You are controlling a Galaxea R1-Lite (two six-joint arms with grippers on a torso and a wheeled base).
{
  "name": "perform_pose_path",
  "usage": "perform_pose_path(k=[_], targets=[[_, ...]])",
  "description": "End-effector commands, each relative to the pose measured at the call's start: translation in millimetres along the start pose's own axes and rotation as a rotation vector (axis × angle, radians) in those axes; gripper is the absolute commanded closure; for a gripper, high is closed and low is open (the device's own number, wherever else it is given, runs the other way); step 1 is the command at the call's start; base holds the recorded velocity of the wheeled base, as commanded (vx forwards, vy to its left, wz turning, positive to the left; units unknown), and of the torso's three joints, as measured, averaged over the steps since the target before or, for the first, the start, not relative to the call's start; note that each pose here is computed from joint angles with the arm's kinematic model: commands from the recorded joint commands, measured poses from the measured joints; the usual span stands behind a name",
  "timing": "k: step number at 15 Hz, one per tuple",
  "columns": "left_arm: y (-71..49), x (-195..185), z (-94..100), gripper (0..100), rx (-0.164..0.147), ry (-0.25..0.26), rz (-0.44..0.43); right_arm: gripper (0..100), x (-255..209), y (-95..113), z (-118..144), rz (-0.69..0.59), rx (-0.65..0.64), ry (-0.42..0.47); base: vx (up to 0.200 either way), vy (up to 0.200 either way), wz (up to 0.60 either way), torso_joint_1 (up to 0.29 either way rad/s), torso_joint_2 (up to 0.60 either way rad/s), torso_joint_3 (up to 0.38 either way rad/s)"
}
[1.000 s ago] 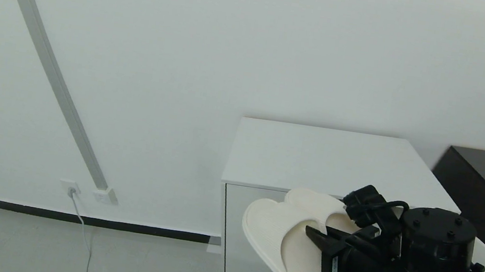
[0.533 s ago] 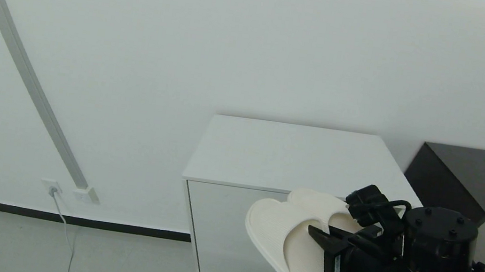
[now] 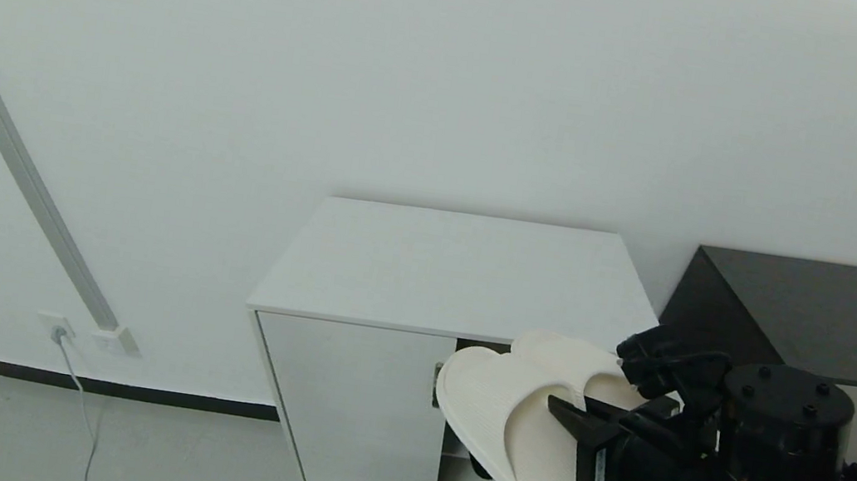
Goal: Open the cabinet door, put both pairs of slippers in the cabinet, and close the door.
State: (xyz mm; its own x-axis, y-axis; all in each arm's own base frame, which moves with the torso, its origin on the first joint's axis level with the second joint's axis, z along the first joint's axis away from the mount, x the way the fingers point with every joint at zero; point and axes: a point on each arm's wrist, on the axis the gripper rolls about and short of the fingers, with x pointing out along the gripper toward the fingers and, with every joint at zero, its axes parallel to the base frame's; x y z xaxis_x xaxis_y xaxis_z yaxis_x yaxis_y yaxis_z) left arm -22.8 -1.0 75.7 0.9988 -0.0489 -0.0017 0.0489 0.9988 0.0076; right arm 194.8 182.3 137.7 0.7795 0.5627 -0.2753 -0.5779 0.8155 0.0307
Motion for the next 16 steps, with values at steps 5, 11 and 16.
perform_pose_path(k=[5,11,16], targets=[[0.0,0.0,0.0,100,-0.002,0.000,0.001,100,-1.0,0.3,-1.9,0.002,-0.003,0.007,0.000,-0.040,0.00,0.000,0.00,0.000],[0.0,0.0,0.0,100,-0.002,0.000,0.001,100,-2.6,0.6,-1.4,0.006,-0.009,0.004,0.000,0.000,0.00,0.000,0.00,0.000],[0.0,0.0,0.0,100,-0.002,0.000,0.001,100,-3.1,2.5,-2.2,0.014,-0.011,0.006,0.000,0.000,0.00,0.000,0.00,0.000]])
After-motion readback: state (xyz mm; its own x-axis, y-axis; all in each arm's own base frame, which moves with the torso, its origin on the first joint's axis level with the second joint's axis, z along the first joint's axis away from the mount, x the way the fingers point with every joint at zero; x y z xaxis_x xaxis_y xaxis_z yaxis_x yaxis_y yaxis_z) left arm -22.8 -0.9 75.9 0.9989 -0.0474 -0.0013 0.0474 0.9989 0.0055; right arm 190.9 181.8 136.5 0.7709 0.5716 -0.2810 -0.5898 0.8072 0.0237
